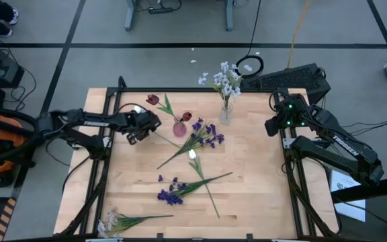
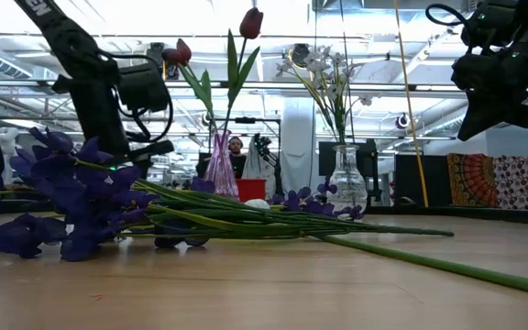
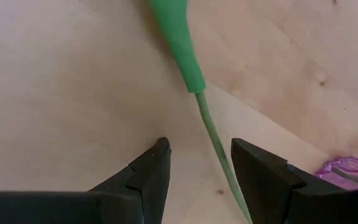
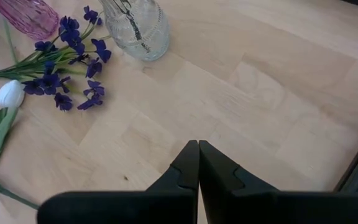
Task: Sort flowers into vase by color
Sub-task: Put the top white tulip flower into the transparent vase
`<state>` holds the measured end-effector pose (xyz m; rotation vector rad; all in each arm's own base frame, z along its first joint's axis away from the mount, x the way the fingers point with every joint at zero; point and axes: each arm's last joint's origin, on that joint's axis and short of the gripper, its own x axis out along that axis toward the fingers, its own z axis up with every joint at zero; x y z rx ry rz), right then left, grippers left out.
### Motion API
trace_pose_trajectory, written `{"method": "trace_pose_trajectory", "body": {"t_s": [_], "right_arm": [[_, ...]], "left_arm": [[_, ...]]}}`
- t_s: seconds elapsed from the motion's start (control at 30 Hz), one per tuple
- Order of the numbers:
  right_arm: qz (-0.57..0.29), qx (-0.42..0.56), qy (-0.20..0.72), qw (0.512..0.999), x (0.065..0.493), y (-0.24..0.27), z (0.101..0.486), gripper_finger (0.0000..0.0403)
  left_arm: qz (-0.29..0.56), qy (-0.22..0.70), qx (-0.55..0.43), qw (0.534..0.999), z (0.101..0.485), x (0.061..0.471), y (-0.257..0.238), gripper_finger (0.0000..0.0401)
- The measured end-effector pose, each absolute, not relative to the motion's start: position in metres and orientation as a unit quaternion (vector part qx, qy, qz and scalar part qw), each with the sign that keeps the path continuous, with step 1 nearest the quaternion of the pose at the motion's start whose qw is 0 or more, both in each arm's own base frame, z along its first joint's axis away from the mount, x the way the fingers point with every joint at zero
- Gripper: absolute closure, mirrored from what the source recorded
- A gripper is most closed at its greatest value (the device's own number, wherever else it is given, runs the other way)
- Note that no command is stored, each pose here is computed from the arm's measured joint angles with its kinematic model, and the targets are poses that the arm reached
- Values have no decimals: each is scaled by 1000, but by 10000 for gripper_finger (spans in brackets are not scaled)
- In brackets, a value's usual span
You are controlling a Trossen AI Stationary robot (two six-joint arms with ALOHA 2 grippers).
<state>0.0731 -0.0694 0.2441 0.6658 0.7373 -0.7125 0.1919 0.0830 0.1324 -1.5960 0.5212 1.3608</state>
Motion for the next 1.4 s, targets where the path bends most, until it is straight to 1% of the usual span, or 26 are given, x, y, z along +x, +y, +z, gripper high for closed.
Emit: {"method": "trace_pose_trajectory", "body": {"t_s": [0.17,0.27,0.4,0.5,0.53,0.63,0.83,0.97,1.07,1.17,1.27,1.4], "right_arm": [[-331,304,348,823,73,-70,244,403],[-330,302,347,824,73,-70,244,403],[-331,302,347,824,73,-70,245,403],[-330,302,347,824,74,-70,245,403],[-330,302,347,824,74,-70,245,403],[-331,303,346,824,74,-70,245,403],[-335,315,344,819,73,-70,244,403],[-337,322,351,812,73,-69,243,403],[-349,352,341,799,74,-70,242,403],[-360,379,331,785,74,-70,242,403],[-362,388,327,782,74,-70,242,403],[-362,388,327,782,74,-70,242,403]], "left_arm": [[555,220,-655,463,130,192,84,226],[555,226,-656,459,129,191,83,250],[553,245,-653,455,128,189,82,312],[539,256,-643,480,132,187,80,371],[534,257,-643,486,134,187,79,384],[515,246,-646,507,147,183,75,389],[510,234,-609,561,177,159,61,389],[496,200,-574,620,198,142,50,389],[470,156,-548,674,215,130,44,389],[415,94,-513,745,235,122,39,390],[345,17,-464,816,260,118,35,390],[267,-61,-368,888,287,116,28,390]]}}
